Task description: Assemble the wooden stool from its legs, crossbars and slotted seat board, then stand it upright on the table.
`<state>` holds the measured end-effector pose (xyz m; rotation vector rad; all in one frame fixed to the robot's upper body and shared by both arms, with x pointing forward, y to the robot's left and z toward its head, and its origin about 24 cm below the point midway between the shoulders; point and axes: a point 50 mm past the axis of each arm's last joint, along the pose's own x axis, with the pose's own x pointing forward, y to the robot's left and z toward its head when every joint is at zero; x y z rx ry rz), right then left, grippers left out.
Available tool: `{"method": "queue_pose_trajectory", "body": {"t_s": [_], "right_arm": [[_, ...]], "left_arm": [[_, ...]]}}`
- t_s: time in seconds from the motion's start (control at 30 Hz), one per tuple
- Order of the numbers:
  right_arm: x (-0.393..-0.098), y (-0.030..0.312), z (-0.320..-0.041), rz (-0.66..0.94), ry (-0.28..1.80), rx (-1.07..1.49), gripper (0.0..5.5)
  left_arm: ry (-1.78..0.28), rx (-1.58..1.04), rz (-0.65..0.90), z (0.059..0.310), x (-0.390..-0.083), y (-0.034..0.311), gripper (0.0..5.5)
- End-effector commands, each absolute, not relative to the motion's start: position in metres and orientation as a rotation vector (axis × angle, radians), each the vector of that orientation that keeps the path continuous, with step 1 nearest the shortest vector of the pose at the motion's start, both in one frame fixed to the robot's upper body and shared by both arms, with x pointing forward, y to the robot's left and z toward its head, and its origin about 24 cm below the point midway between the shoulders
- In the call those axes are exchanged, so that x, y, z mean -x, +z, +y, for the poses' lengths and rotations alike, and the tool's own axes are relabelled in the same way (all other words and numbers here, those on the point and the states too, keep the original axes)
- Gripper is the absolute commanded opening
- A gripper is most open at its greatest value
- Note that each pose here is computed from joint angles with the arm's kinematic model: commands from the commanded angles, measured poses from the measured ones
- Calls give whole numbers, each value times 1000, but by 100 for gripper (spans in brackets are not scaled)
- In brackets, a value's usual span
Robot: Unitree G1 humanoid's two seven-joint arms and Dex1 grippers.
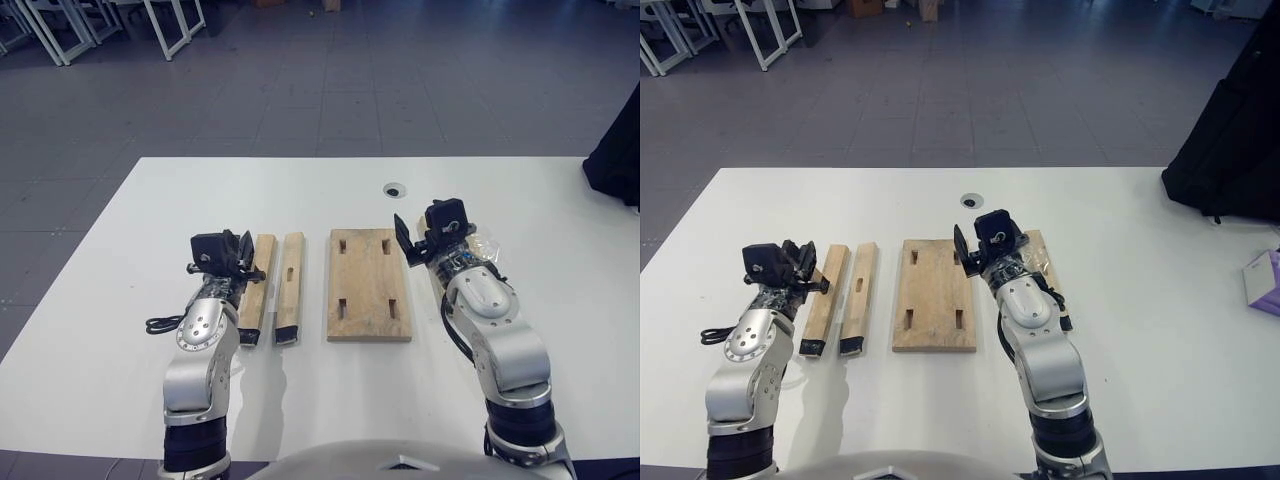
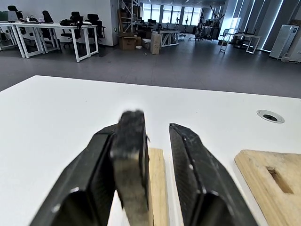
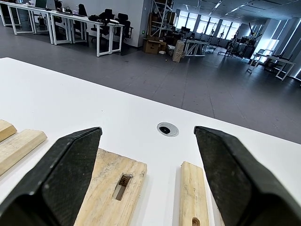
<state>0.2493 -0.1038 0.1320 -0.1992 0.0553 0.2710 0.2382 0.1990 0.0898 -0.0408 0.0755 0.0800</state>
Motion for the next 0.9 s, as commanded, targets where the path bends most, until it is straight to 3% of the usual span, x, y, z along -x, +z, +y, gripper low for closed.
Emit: {"method": "queue_pose_trajectory", "body": {"t_s": [0.03, 0.17, 0.27, 0.37, 0.47, 0.57, 0.67, 0.77, 0.9], "right_arm": [[-251, 134, -105, 51, 248, 206, 361], [-251, 134, -105, 50, 241, 200, 361], [-252, 133, -104, 52, 240, 198, 361], [-252, 131, -103, 57, 248, 201, 361], [-251, 130, -106, 63, 235, 199, 361], [-251, 130, -106, 62, 230, 196, 361], [-253, 131, -106, 59, 232, 194, 361], [-254, 131, -105, 57, 233, 195, 361], [-253, 131, -105, 56, 234, 195, 361]], "left_arm": [[80, 32, -31, 201, -256, 128, 236], [36, 84, -138, 205, -284, 177, 257], [0, 122, -145, 207, -303, 195, 257], [-11, 157, 10, 209, -314, 168, 257], [34, 182, 172, 212, -303, 130, 257], [75, 196, 239, 216, -296, 111, 257], [62, 232, 162, 215, -303, 125, 257], [12, 257, -12, 210, -311, 167, 257], [-18, 160, -163, 212, -297, 210, 318]]}}
